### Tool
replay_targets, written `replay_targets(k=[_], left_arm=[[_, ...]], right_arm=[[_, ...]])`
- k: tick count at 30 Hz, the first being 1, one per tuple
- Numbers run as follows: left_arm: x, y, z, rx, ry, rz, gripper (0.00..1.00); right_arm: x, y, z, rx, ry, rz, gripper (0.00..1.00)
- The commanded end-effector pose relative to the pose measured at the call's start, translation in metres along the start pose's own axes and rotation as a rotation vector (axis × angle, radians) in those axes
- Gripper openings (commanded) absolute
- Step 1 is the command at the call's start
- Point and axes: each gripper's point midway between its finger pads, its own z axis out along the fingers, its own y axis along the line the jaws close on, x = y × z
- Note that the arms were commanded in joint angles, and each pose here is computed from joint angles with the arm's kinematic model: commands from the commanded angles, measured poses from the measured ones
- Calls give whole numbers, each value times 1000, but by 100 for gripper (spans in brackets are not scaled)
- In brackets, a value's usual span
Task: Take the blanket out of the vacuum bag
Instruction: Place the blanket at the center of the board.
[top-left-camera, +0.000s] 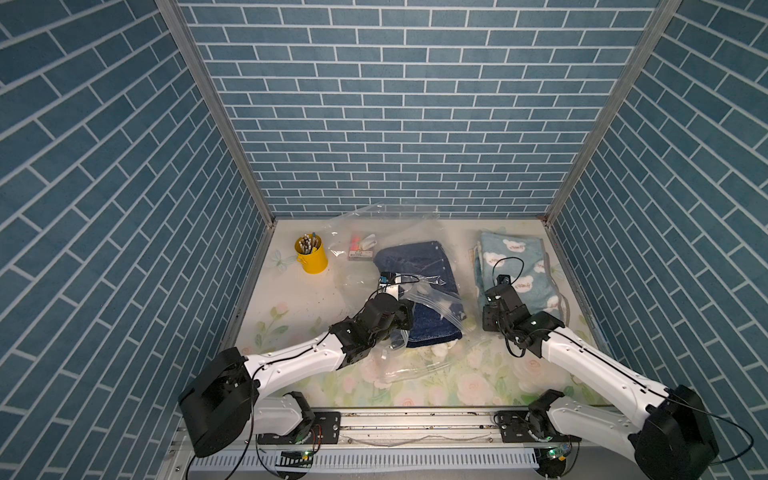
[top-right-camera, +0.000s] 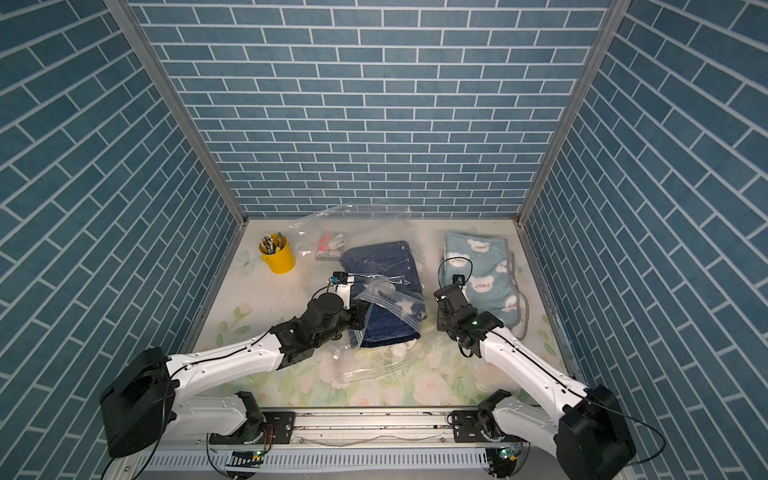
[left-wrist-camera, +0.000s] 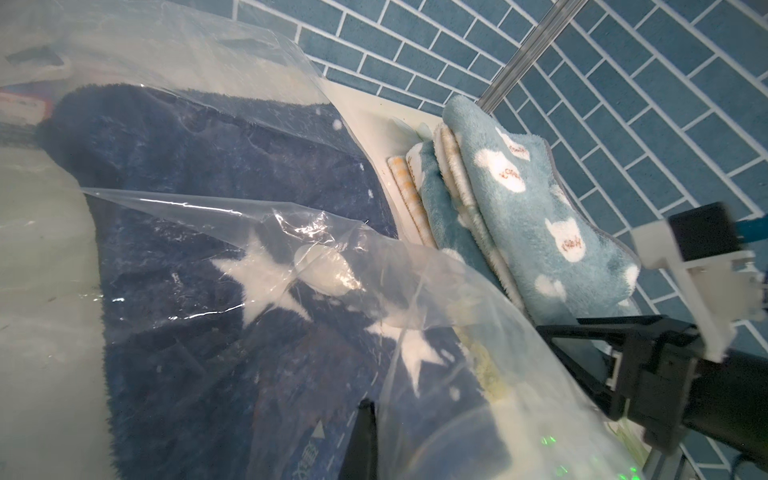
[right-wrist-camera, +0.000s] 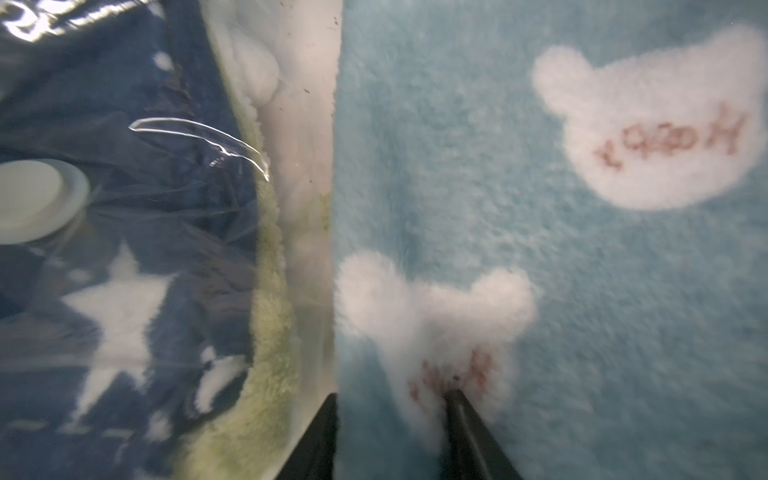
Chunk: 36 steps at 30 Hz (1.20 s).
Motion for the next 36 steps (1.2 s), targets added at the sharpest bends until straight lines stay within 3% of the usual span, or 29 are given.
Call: replay_targets(k=[1, 4, 8, 11, 15, 19, 22, 29, 36], left_arm=[[-2, -9, 3, 18, 14, 22, 1], [-5, -15, 2, 27, 15, 42, 1], [-7, -20, 0, 31, 20, 68, 0], [-4, -19, 2, 21, 33, 71, 0], [-8, -21, 5, 15, 29, 72, 0], [-15, -24, 9, 3, 16, 74, 0], [-16, -23, 12, -10, 11, 74, 0], [-14, -19, 17, -30, 11, 66, 0], [-8, -32, 24, 30, 46, 72, 0]], right_arm=[[-27, 17, -40, -134, -62, 35, 48], [-27, 56, -67, -406, -67, 75, 42], [-1, 114, -107, -773, -22, 59, 19], [24, 138, -129, -932, 13, 3, 10], [65, 167, -143, -1052, 91, -108, 4], [110, 190, -131, -1046, 192, -234, 5], [128, 184, -86, -873, 243, -219, 2], [114, 130, -7, -559, 176, 26, 2], [77, 100, 14, -486, 72, 149, 2]])
